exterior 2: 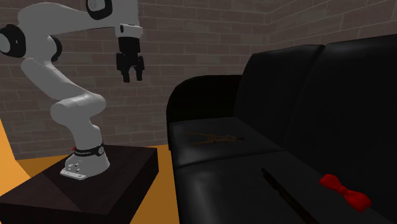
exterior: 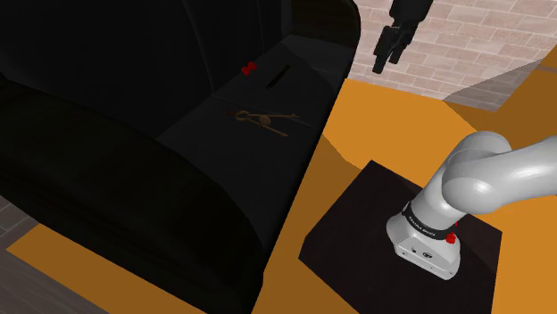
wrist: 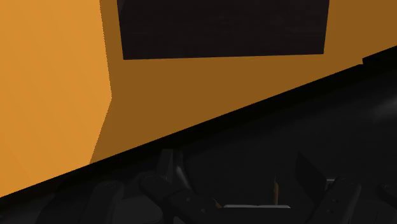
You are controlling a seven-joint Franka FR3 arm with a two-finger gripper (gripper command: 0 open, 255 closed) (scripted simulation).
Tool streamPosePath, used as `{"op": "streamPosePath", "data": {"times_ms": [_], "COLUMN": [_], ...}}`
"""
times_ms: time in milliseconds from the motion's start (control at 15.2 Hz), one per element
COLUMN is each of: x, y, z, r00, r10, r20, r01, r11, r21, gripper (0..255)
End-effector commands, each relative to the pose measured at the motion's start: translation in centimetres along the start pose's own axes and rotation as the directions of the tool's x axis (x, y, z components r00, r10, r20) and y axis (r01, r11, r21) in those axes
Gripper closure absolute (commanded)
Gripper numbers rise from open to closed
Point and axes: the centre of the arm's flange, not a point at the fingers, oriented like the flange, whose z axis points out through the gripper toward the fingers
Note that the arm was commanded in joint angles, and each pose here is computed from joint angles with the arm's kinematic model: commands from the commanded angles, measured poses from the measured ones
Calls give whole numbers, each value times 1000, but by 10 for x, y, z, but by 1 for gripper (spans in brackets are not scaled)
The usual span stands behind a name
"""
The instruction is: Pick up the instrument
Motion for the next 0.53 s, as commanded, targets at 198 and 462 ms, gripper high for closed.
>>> {"op": "streamPosePath", "data": {"times_ms": [198, 462], "x": [27, 63], "y": [-12, -28], "z": [26, 59], "r00": [1000, 1000], "r10": [-5, -10], "r20": [-4, -9], "r01": [5, 11], "r11": [1000, 1000], "r21": [4, 9], "gripper": [0, 0]}}
